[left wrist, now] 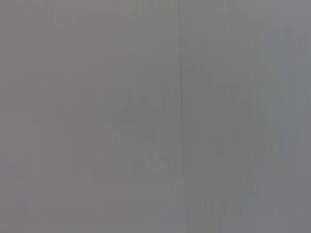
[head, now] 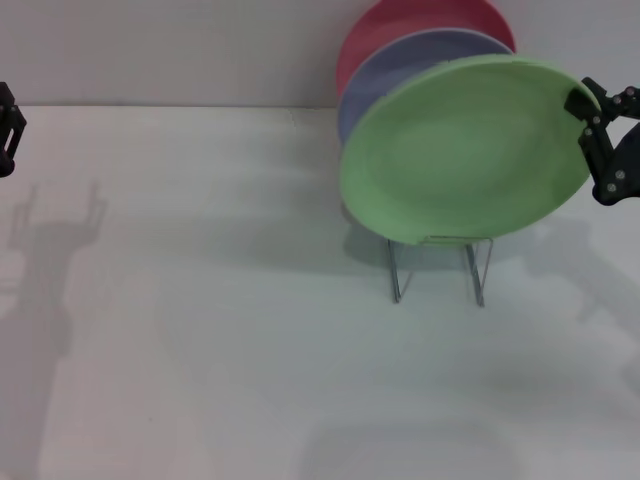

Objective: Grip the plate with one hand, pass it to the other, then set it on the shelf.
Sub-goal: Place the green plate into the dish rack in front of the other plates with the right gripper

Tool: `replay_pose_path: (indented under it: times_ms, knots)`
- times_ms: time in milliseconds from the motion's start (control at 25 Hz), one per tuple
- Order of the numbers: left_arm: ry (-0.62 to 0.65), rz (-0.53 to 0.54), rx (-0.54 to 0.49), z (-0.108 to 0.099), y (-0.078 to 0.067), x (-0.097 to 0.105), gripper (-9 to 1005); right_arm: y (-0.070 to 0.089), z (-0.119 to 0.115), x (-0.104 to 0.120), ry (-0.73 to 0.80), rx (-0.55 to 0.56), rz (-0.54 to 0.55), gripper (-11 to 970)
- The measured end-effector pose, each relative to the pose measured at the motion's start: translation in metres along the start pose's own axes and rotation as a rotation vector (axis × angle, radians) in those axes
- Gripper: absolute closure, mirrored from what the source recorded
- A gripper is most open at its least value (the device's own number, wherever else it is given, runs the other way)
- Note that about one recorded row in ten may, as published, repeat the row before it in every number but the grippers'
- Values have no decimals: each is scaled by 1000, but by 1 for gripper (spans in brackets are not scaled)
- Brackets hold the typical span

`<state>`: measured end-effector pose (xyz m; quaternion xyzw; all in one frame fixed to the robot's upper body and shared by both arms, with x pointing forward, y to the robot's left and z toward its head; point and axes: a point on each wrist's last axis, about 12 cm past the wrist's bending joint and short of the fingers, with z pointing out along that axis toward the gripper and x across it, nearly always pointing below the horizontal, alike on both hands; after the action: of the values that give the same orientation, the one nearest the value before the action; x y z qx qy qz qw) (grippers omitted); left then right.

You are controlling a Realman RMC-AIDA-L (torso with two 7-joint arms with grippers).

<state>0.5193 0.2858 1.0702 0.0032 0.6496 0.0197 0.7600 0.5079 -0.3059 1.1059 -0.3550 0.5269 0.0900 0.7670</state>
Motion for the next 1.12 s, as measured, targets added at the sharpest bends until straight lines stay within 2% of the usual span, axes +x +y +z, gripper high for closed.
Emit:
replay_pose_path:
  times_ms: [520, 920, 1120]
  knots:
    - [-3, 6, 21, 1, -4, -1, 208, 4, -8, 8, 41, 3, -11, 921]
    - [-4, 5, 46, 3, -11, -1, 208, 11, -14, 25, 116, -3, -1, 920]
    - [-6, 3, 55, 4, -14, -1, 208, 15, -11, 29, 135, -29, 15, 831]
